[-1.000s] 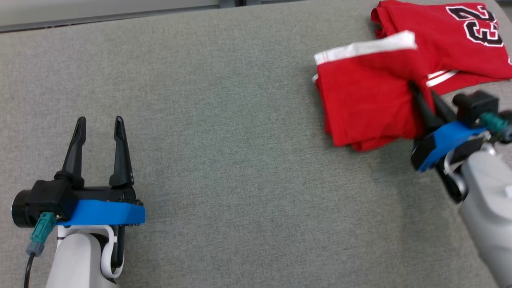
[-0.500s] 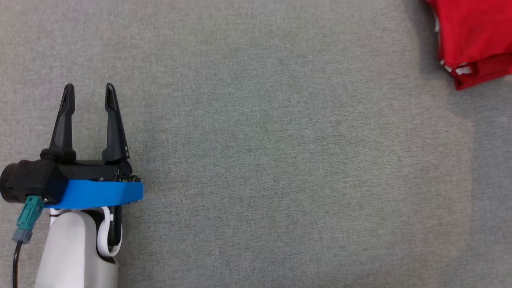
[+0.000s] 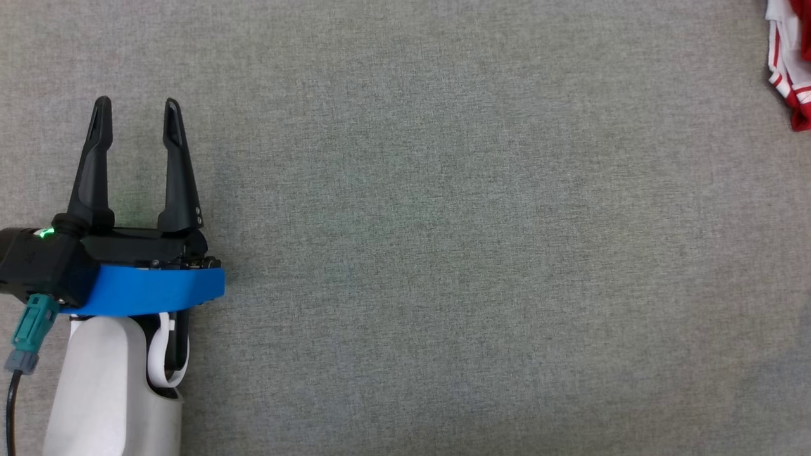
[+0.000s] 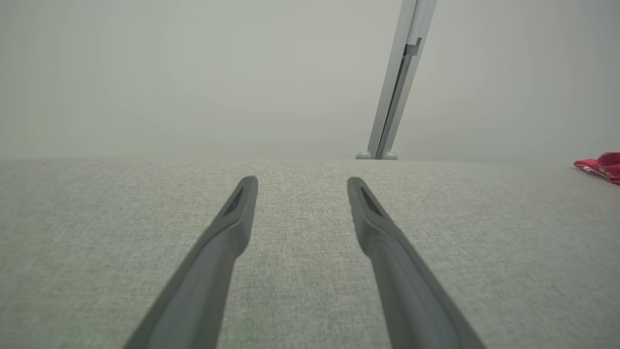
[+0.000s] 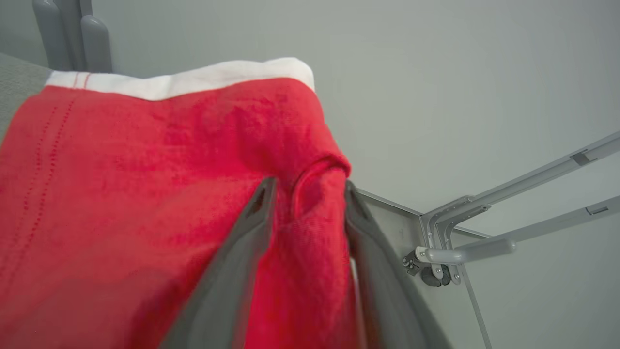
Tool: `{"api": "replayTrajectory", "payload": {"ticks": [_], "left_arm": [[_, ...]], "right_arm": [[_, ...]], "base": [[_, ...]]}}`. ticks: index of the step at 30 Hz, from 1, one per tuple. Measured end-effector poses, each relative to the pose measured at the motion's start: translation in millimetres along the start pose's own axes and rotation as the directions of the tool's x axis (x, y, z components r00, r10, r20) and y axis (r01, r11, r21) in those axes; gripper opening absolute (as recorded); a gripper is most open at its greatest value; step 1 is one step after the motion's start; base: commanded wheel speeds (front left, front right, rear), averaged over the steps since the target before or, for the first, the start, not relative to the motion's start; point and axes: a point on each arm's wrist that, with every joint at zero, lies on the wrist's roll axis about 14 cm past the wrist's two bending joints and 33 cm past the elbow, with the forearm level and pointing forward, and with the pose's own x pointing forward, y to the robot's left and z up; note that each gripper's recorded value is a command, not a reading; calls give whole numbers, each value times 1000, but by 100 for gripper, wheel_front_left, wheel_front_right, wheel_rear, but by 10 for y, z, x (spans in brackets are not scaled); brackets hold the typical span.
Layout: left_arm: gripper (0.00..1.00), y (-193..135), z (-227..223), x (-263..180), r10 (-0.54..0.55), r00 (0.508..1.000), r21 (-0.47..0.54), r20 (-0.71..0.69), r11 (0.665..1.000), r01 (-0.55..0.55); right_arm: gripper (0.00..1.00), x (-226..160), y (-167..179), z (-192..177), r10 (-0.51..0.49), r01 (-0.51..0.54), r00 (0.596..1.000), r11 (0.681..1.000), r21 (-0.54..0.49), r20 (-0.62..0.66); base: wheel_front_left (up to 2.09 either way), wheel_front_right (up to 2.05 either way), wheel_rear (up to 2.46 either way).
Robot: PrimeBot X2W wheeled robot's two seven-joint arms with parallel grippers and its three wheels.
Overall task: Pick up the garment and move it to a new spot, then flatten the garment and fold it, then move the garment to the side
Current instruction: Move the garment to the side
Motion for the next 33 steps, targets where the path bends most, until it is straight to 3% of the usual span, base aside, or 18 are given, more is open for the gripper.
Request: {"api": "replayTrajectory", "payload": {"ticks": [10,18,26,33], "left_arm": [[100,43,90,-24,15,1000,7,12,1000,-15],[100,110,350,-248,59,997,8,43,998,-59],[100,194,634,-615,115,990,14,82,993,-117],[100,194,807,-932,140,984,19,108,990,-142]], "right_arm": [[100,-18,-165,145,-65,66,996,998,-13,63],[100,-233,43,676,-41,24,971,997,75,234],[100,-738,495,1278,29,-109,893,982,153,448],[100,-1251,998,1440,103,-235,830,956,177,548]], "base": [[0,0,0],[0,0,0],[0,0,0],[0,0,0]]}}
